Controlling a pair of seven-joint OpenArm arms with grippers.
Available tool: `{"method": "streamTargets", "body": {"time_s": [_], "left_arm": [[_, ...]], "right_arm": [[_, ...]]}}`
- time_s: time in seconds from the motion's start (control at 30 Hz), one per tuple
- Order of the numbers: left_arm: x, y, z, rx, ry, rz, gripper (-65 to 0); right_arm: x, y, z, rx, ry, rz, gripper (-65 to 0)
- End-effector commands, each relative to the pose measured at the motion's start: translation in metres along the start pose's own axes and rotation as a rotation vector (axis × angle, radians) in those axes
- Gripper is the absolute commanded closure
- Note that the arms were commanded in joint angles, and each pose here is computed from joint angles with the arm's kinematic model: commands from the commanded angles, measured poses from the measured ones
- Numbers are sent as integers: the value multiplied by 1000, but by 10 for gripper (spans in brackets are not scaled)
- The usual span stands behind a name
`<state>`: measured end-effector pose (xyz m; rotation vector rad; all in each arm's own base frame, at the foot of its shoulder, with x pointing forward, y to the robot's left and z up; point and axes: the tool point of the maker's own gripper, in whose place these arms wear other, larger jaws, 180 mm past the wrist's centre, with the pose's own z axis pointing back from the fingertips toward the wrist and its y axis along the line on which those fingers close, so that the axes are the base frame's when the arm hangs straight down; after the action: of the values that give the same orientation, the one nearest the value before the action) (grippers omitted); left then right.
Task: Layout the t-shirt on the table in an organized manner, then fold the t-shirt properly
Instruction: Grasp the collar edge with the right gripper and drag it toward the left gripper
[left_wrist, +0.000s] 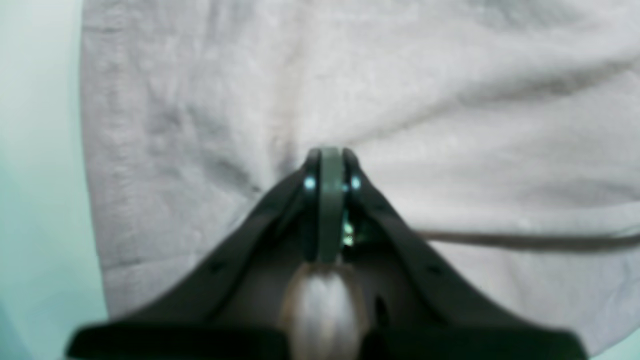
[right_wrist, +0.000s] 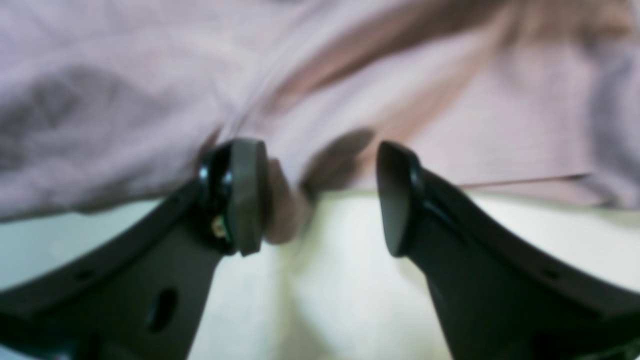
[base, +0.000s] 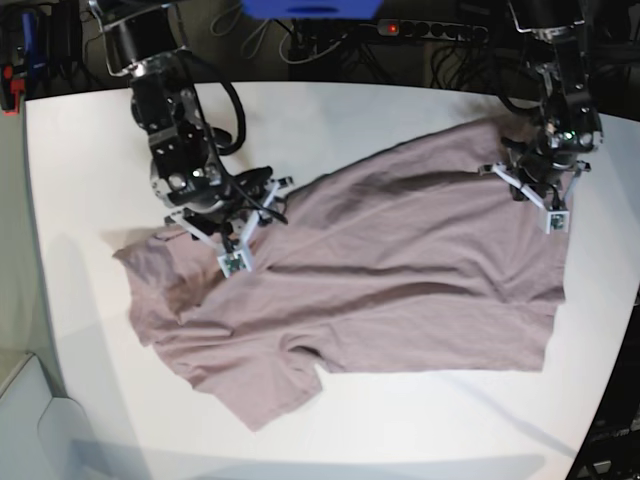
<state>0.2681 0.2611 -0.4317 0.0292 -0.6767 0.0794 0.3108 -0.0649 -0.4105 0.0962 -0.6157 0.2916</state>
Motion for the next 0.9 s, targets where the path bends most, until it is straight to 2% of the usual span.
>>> {"method": "streamTargets", "body": {"time_s": [0.0,0.13,0.33,0.43,0.6,0.83,0.87], "left_arm": [[0,4,1,11,17,-9,-1],[1,4,0,11,15,-8,-1],[2,8,1,19,14,-17,-1],[2,8,1,20,14,-18,-1],[3,7,1,18,12,-15,-1],[13,7,-1,21,-7,-18,-1],[13,7,-1,21,-7,-18,-1]], "right_arm": [[18,0,4,2,-54,3,-272],[25,6,10,12,-79,13,-3],[44,26,64,48,-210,25,0],[37,36,82,69,-232,19,0],[-3,49,81,100,-140,1,0],[-55,120,90,270,-26,70,0],[-59,127,92,288,-17,77,-19]]}}
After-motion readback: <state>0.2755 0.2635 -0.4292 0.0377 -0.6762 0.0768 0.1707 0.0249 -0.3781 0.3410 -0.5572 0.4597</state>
